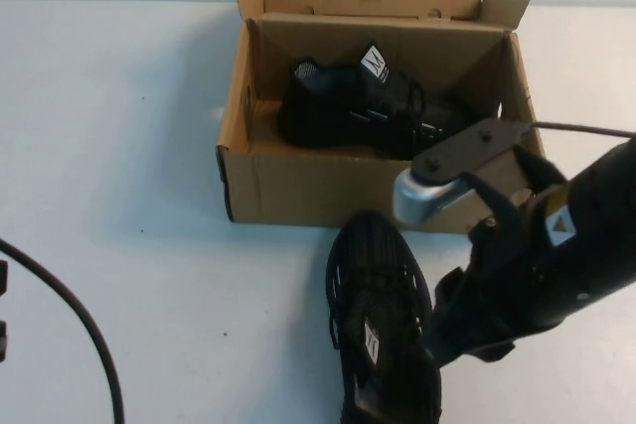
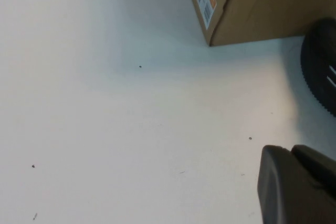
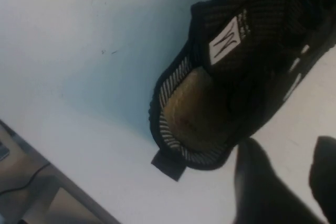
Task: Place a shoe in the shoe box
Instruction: Pick up the shoe from the table
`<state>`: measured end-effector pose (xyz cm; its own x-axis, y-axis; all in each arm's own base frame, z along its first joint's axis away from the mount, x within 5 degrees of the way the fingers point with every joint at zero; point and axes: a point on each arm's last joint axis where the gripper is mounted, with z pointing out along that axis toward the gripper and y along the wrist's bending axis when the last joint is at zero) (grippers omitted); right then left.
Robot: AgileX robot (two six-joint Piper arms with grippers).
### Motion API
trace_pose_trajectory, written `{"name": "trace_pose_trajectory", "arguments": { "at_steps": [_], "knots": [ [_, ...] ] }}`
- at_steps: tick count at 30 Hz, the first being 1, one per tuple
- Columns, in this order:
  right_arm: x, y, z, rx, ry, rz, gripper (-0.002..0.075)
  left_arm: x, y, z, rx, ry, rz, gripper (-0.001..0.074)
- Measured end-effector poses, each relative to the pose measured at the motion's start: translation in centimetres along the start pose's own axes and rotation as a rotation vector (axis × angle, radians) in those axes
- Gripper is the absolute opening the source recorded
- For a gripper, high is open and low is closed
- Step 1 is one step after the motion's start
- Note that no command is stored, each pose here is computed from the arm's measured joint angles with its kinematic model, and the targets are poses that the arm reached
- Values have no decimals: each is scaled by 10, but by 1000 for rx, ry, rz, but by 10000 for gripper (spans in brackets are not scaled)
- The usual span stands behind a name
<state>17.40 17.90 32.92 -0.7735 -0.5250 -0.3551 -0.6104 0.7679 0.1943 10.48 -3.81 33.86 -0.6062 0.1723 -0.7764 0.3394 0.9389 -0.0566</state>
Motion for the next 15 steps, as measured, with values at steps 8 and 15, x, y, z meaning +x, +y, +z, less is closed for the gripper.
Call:
{"name": "trace_pose_trajectory", "arguments": {
  "at_steps": [8, 15],
  "knots": [
    [-14, -4, 51, 35, 142, 46, 368, 0, 0, 2, 0, 10, -1, -1],
    [-18, -11, 88, 84, 240, 118, 376, 0, 0, 2, 0, 10, 1, -1]
  ]
}}
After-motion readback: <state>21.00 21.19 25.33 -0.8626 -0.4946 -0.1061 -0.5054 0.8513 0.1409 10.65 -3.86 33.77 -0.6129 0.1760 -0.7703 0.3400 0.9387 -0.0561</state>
